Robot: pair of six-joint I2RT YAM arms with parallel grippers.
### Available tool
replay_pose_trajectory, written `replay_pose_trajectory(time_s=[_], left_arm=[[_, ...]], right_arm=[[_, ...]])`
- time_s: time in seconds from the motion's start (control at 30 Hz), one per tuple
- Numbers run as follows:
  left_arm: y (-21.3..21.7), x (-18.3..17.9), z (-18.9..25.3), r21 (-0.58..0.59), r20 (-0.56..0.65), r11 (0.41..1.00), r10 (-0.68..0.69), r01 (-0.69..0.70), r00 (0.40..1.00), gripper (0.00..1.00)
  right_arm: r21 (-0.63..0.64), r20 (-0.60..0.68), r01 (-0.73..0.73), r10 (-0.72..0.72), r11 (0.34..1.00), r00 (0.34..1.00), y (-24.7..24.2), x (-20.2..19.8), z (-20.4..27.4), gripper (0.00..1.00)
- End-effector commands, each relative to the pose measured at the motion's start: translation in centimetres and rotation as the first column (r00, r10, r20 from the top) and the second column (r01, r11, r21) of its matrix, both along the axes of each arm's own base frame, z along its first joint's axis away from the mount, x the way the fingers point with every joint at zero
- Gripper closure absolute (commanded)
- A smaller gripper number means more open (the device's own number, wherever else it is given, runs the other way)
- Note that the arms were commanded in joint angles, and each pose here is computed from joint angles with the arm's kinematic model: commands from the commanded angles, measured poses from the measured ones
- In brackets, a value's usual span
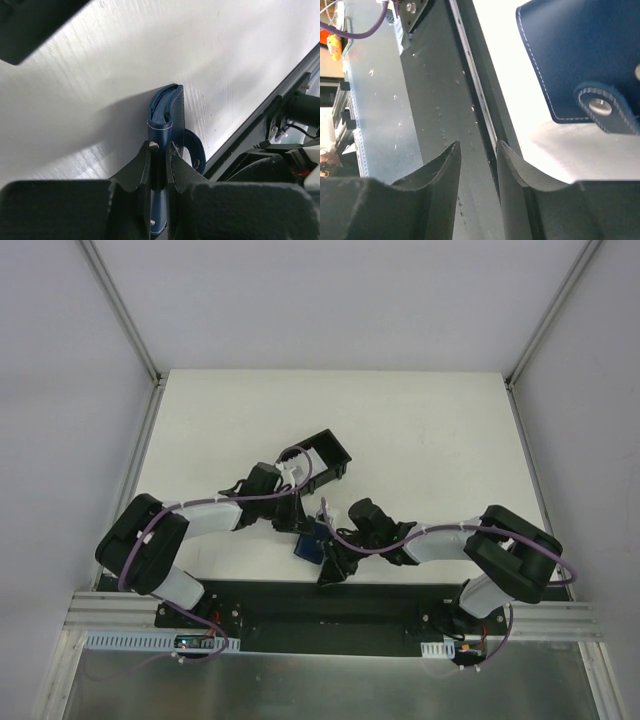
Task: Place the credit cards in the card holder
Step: Open the card holder at the center of the board.
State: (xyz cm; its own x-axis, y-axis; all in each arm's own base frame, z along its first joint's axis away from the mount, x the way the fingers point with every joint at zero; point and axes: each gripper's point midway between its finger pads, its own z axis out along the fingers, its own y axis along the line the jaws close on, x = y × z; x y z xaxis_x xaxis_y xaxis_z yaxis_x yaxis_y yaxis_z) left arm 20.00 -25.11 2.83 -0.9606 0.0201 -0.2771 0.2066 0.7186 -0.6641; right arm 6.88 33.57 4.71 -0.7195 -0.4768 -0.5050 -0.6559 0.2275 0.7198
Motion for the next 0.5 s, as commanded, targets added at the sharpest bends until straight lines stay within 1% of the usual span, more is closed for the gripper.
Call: replay_pose_trajectory(time_s=[0.0, 0.07, 0.1, 0.13, 0.2, 0.23, 0.27, 0.3, 0.37, 0.4, 0.47], left_arm=[[3.0, 1.3, -2.6, 0.146, 0.086, 0.986, 0.063, -0.075, 0.994, 1.00], [3.1, 0.7, -2.6, 0.141, 0.084, 0.988, 0.044, -0.055, 0.995, 1.00], [3.2, 0.4, -2.6, 0.140, 0.085, 0.989, 0.042, -0.053, 0.996, 1.00], [3.4, 0.2, -2.6, 0.141, 0.085, 0.988, 0.046, -0.057, 0.995, 1.00], [3.9, -0.5, -2.9, 0.147, 0.072, 0.987, 0.061, -0.071, 0.995, 1.00], [4.0, -0.8, -2.9, 0.146, 0.062, 0.986, 0.071, -0.079, 0.996, 1.00], [3.9, -0.9, -2.9, 0.140, 0.053, 0.986, 0.080, -0.086, 0.995, 1.00], [3.9, -1.1, -2.9, 0.140, 0.046, 0.986, 0.088, -0.093, 0.995, 1.00], [3.9, -1.2, -2.8, 0.134, 0.038, 0.984, 0.110, -0.114, 0.993, 1.00], [4.0, -1.2, -2.7, 0.133, 0.036, 0.983, 0.122, -0.126, 0.992, 1.00], [4.0, -1.1, -2.6, 0.131, 0.035, 0.980, 0.149, -0.153, 0.988, 1.00]], right_arm=[[-0.088, 0.016, 0.084, -0.083, 0.993, 0.996, -1.1, 1.4, -1.3, 0.63], [-0.085, 0.033, 0.150, -0.148, 0.985, 0.988, -1.5, 2.8, -1.0, 0.62], [-0.098, 0.057, 0.227, -0.222, 0.969, 0.973, -1.8, 4.1, -1.0, 0.64], [-0.087, 0.071, 0.268, -0.262, 0.960, 0.962, -2.2, 4.9, -0.5, 0.66], [-0.067, 0.117, 0.382, -0.373, 0.922, 0.920, -2.7, 6.7, 0.7, 0.66], [-0.036, 0.139, 0.390, -0.382, 0.920, 0.914, -2.6, 7.1, 2.0, 0.66], [-0.034, 0.170, 0.426, -0.415, 0.904, 0.894, -2.6, 7.8, 2.6, 0.64], [-0.050, 0.202, 0.476, -0.458, 0.878, 0.866, -2.7, 8.6, 3.4, 0.64], [-0.040, 0.279, 0.492, -0.463, 0.870, 0.841, -2.0, 9.3, 5.0, 0.64], [-0.059, 0.308, 0.538, -0.498, 0.841, 0.811, -2.0, 10.0, 5.4, 0.64], [-0.062, 0.330, 0.561, -0.514, 0.825, 0.792, -1.1, 10.7, 6.1, 0.64]])
